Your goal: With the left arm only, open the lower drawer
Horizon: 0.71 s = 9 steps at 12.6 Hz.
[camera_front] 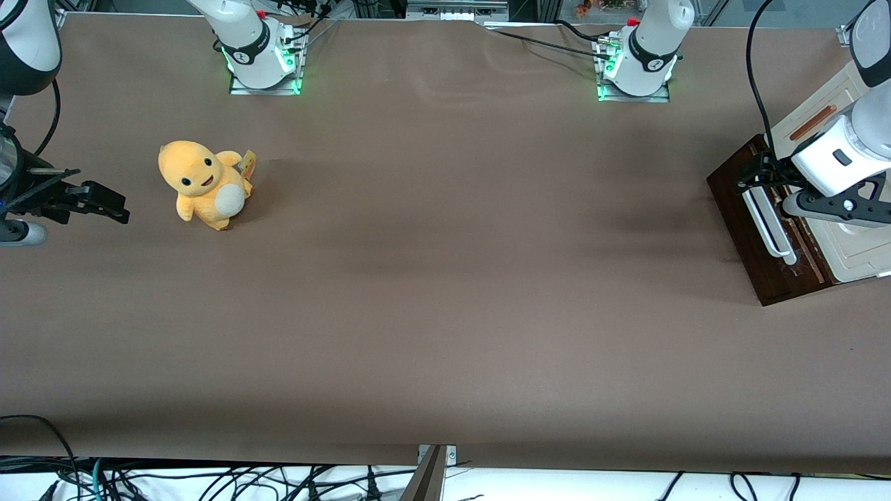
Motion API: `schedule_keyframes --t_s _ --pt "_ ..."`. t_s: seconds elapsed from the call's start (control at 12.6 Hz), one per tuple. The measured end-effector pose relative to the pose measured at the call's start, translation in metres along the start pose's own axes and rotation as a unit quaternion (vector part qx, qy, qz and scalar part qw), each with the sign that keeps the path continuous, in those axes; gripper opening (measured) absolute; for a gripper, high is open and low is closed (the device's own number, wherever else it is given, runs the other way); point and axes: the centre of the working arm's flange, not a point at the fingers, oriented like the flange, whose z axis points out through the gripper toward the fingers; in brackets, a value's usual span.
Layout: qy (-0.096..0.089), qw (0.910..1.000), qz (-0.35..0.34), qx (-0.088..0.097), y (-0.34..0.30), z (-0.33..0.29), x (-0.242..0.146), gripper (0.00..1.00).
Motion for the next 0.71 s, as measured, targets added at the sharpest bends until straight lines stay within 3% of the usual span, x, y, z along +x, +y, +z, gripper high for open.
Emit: schedule_keyframes --t_s 0.71 --pt "-0.002 1.0 -0.004 0.0 0.0008 0.0021 0.0007 1.0"
